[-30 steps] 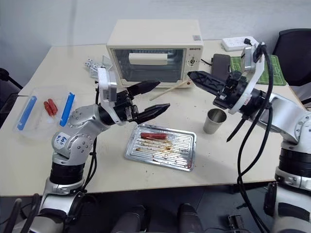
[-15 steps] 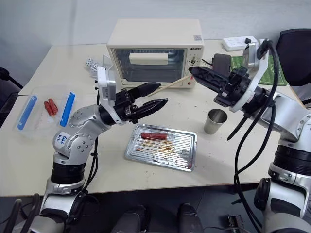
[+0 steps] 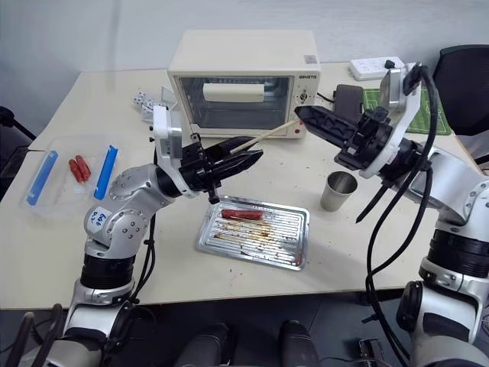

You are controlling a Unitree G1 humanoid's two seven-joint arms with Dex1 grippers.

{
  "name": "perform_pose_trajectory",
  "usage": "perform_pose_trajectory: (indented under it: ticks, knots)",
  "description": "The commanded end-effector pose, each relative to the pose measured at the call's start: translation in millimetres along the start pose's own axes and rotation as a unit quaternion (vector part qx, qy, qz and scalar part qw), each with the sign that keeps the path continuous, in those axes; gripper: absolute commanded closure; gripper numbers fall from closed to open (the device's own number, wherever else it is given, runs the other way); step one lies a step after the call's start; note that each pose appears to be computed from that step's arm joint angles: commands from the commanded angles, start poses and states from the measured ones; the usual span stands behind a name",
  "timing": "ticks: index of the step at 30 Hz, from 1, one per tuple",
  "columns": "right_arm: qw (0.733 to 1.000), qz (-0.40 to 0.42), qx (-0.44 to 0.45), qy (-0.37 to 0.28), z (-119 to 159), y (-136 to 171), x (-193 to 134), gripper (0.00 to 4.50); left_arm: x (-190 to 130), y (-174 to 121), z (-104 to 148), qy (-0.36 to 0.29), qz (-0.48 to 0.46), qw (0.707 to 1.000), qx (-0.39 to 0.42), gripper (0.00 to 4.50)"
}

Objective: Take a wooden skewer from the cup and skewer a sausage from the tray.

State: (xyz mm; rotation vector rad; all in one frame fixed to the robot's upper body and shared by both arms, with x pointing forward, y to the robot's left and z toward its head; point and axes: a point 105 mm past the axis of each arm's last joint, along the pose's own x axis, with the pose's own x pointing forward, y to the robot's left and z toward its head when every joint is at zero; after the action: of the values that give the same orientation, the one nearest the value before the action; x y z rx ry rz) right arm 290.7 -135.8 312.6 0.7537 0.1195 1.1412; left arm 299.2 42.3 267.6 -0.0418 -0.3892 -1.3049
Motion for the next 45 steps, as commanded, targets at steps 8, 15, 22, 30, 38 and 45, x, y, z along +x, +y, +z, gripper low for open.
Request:
perform_pose_trajectory:
  ticks: [8, 15, 22, 30, 38, 45]
  knots:
    - [1.0, 0.022, -0.016, -0.005, 2, 12, -4, 4.5, 6, -2, 15, -0.025, -0.008, 0.999, 0.022, 3.65]
    - [0.999, 0.032, -0.025, -0.009, 5, 18, -3, 4.5, 6, 1, 13, -0.022, -0.002, 1.0, 0.016, 4.46]
    - [0.999, 0.033, -0.021, -0.017, 4, 16, -5, 3.07, 2, 12, 11, -0.007, 0.021, 0.999, 0.031, 4.5]
    - [0.998, -0.036, -0.047, 0.025, 3, 8, -5, 0.84, -26, 39, 17, 0.029, 0.069, 0.995, 0.069, 4.5]
    - [0.933, -0.164, -0.252, 0.196, -42, -47, 6, 0.84, -103, 64, 17, 0.143, 0.124, 0.978, 0.093, 4.5]
    - [0.808, -0.143, -0.455, 0.346, -93, -102, 14, 0.84, -157, 46, 24, 0.242, 0.128, 0.958, 0.09, 4.5]
